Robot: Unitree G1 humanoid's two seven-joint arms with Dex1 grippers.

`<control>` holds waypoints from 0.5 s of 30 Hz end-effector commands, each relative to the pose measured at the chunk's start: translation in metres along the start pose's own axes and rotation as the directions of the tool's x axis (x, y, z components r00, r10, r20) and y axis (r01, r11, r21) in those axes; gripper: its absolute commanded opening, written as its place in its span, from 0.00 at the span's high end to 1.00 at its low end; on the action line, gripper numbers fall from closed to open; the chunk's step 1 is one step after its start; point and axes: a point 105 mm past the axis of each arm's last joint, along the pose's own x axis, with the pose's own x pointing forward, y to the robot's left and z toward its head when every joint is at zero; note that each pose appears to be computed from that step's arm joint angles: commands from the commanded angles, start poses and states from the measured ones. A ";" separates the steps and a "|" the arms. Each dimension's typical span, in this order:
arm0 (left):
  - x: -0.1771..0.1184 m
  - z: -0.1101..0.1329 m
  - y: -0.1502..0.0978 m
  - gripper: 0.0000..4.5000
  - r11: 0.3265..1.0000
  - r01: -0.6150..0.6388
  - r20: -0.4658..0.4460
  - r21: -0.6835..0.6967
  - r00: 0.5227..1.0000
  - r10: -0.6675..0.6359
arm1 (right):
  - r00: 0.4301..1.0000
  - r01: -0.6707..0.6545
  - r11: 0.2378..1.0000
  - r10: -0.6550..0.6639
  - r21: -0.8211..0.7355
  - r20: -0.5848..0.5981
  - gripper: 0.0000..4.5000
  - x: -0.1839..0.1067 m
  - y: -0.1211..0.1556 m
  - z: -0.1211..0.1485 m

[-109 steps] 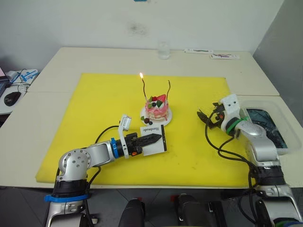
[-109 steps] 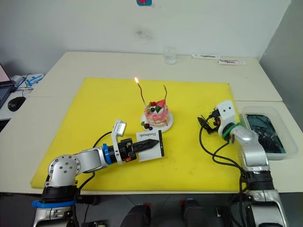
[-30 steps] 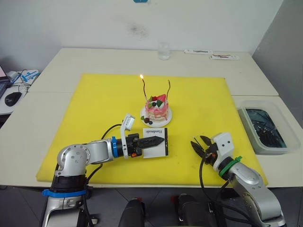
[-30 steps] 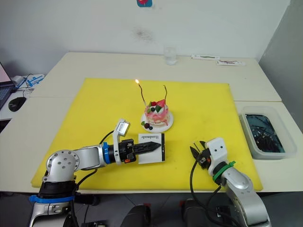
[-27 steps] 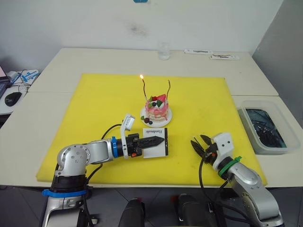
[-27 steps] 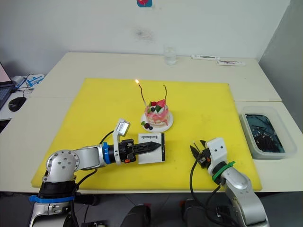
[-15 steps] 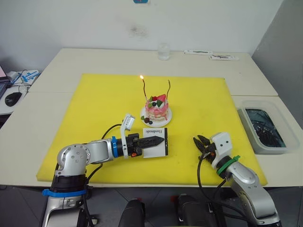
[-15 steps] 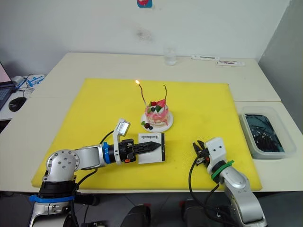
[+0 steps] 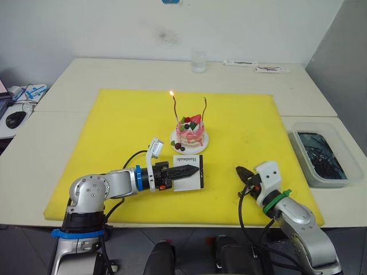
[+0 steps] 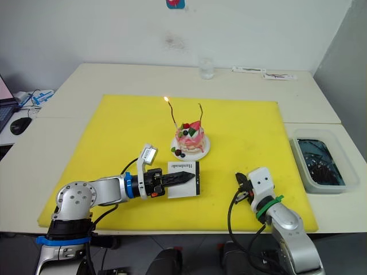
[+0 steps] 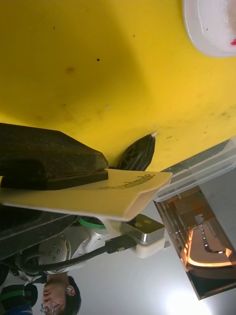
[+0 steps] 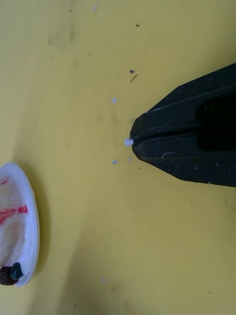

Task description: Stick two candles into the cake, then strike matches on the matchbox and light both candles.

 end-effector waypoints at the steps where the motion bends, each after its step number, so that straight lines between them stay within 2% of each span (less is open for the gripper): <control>1: 0.002 0.005 -0.004 1.00 1.000 0.014 0.016 0.019 1.000 -0.014 | 0.996 -0.074 0.996 0.076 -0.045 0.048 1.00 -0.006 0.006 0.021; 5: 0.004 0.005 -0.003 1.00 1.000 0.014 0.017 0.015 1.000 -0.014 | 0.985 -0.150 0.981 0.159 -0.120 0.070 1.00 -0.009 0.014 0.037; 10: 0.010 0.006 -0.002 1.00 1.000 0.017 0.007 0.015 1.000 -0.018 | 0.910 -0.385 0.881 0.413 -0.275 0.048 1.00 -0.019 0.042 0.068; 15: 0.013 0.008 -0.001 1.00 1.000 0.022 -0.004 0.017 1.000 -0.022 | 0.848 -0.504 0.787 0.529 -0.356 -0.029 1.00 -0.021 0.054 0.077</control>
